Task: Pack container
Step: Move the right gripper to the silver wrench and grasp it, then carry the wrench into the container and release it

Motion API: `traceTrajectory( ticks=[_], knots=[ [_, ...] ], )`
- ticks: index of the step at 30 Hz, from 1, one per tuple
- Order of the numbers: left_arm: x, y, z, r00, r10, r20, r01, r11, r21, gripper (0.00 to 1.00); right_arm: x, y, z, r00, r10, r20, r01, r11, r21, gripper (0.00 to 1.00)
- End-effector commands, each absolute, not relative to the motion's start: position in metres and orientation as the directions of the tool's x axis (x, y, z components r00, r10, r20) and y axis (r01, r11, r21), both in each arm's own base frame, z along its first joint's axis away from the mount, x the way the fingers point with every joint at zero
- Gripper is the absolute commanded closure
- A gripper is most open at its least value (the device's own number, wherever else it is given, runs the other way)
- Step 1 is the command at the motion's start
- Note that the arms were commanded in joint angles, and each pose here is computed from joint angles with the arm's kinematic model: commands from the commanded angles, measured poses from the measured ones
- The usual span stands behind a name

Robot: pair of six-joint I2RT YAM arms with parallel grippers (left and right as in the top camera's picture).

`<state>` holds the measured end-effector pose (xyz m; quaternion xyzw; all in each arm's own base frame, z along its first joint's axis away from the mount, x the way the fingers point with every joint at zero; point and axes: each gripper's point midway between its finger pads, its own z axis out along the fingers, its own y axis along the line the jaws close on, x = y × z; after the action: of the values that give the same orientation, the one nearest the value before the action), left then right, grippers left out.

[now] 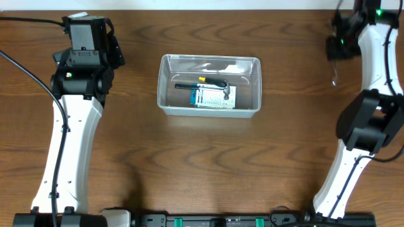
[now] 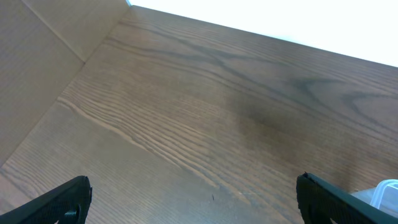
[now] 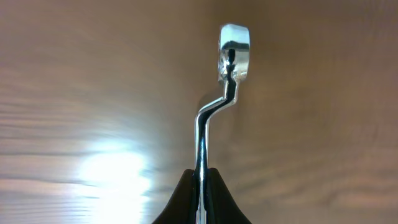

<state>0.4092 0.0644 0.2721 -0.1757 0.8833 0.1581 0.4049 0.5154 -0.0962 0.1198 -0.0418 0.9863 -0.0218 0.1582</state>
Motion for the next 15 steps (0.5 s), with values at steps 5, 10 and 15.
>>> traceTrajectory(
  ticks=[5,10,15],
  knots=[
    [0.409,0.069,0.275,-0.607,-0.178,-0.775,-0.452,0.879,0.152,0.02,0.523,0.049,0.261,-0.632,-0.470,-0.617,-0.540,0.838,-0.085,0.99],
    [0.409,0.069,0.275,-0.607,-0.178,-0.774,-0.452,0.879,0.153,0.02,0.496,0.136,0.275,-0.458,-0.647,-0.609,-0.729,0.666,-0.160,0.99],
    [0.409,0.069,0.275,-0.607,-0.178,-0.775,-0.452,0.879,0.152,0.02,0.459,0.207,0.262,-0.329,-0.763,-0.557,-0.860,0.486,-0.158,0.99]
  ],
)
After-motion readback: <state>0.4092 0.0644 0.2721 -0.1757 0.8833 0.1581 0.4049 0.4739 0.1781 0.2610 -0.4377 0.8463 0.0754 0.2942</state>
